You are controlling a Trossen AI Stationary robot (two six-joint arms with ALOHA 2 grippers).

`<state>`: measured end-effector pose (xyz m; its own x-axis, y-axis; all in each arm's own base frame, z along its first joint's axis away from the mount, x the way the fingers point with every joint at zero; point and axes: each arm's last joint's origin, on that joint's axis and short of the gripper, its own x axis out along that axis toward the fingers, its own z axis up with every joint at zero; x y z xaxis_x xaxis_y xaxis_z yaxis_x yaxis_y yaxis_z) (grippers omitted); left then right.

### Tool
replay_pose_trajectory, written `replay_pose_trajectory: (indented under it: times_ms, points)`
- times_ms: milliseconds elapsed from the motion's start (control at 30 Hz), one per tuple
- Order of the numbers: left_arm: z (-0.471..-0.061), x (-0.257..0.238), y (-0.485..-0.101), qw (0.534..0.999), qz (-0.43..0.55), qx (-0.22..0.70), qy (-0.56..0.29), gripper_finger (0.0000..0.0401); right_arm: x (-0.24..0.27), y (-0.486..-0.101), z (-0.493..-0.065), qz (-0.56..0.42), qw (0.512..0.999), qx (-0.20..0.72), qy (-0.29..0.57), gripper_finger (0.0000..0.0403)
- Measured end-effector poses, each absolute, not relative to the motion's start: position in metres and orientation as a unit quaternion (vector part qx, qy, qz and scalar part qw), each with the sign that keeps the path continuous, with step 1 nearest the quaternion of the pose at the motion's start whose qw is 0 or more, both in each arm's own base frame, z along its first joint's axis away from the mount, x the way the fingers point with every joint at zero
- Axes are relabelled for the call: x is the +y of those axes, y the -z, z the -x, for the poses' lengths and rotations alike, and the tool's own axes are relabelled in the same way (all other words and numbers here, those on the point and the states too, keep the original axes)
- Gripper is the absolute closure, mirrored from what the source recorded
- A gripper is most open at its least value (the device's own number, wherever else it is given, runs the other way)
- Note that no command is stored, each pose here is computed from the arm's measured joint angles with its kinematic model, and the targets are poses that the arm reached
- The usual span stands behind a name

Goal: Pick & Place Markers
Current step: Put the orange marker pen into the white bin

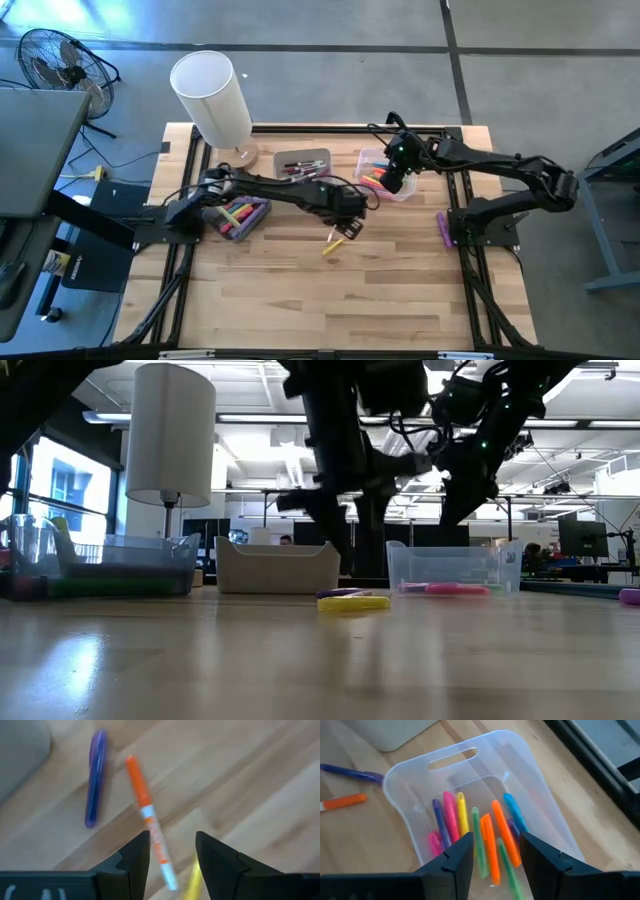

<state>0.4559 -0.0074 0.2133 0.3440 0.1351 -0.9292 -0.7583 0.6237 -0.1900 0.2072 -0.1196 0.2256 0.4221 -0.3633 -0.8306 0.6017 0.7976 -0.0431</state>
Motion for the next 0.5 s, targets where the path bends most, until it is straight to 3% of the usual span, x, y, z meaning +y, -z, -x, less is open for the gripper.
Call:
replay_pose_trajectory:
  times_ms: [500]
  points:
    - [-0.465, -0.008, -0.179, 0.735, 0.312, 0.518, -0.308, 0.0245, -0.118, -0.225, -0.206, -0.14, 0.83, 0.46, 0.283, 0.0258]
